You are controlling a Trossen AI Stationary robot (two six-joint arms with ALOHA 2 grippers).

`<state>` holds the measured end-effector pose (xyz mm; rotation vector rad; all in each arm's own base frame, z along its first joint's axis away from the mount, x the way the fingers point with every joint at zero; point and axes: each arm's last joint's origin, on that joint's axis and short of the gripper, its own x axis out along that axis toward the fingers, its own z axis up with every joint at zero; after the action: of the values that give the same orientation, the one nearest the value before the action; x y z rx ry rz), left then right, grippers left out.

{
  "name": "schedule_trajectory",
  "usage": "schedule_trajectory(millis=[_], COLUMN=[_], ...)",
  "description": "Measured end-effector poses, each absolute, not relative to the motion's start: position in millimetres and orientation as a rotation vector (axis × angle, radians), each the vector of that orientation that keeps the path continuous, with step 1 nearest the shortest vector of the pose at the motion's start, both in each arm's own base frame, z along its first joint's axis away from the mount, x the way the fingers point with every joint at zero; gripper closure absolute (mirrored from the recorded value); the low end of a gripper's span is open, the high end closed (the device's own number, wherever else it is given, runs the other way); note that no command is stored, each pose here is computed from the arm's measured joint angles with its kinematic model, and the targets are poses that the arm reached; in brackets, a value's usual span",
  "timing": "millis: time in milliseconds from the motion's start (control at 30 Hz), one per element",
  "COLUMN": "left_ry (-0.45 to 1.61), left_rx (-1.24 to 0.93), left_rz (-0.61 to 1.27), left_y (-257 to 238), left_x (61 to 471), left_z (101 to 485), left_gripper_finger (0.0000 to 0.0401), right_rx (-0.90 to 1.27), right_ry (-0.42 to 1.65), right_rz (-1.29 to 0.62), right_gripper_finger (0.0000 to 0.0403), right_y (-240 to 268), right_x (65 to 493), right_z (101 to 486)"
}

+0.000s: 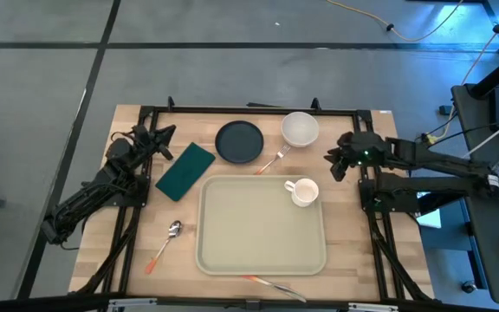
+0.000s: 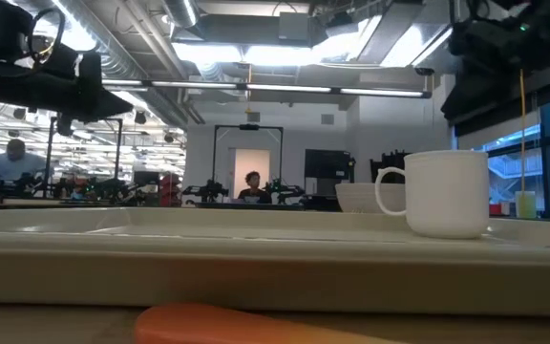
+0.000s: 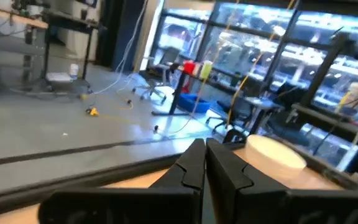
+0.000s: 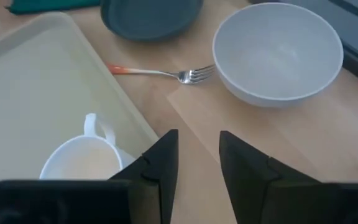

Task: Set up tray
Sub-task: Put the black plate on the light brown serving tray

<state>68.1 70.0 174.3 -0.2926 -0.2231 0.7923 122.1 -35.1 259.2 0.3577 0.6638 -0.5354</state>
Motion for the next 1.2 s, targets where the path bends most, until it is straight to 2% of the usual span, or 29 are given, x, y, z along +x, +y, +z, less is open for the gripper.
schedule_trajectory(millis=[200,667,767,1067,1200], left_ry=[-0.337,-0.32,-0.315,-0.443,-0.39], left_rx=[-0.243,-0.225,-0.219,-0.123,-0.13], left_rz=[0.753,0.738,0.674,0.469,0.428], left_y=[68.4,68.1,66.6,54.3,51.8], left_x=[67.2,67.7,68.8,72.9,80.9], left_z=[186.3,185.7,186.6,203.5,200.5], left_gripper_finger=[0.0374,0.0368,0.0349,0.0249,0.0228], right_rx=[0.313,0.118,0.107,0.11,0.103], right_ry=[0.552,0.328,0.292,0.286,0.282], right_rz=[-0.508,-0.366,-0.362,-0.391,-0.429], right_gripper_finger=[0.0283,0.0283,0.0283,0.0283,0.0283], right_y=[-33.0,-30.2,-29.9,-30.3,-31.4], right_x=[113.0,110.8,109.9,108.0,107.6], right_z=[245.1,239.3,236.8,233.9,234.1])
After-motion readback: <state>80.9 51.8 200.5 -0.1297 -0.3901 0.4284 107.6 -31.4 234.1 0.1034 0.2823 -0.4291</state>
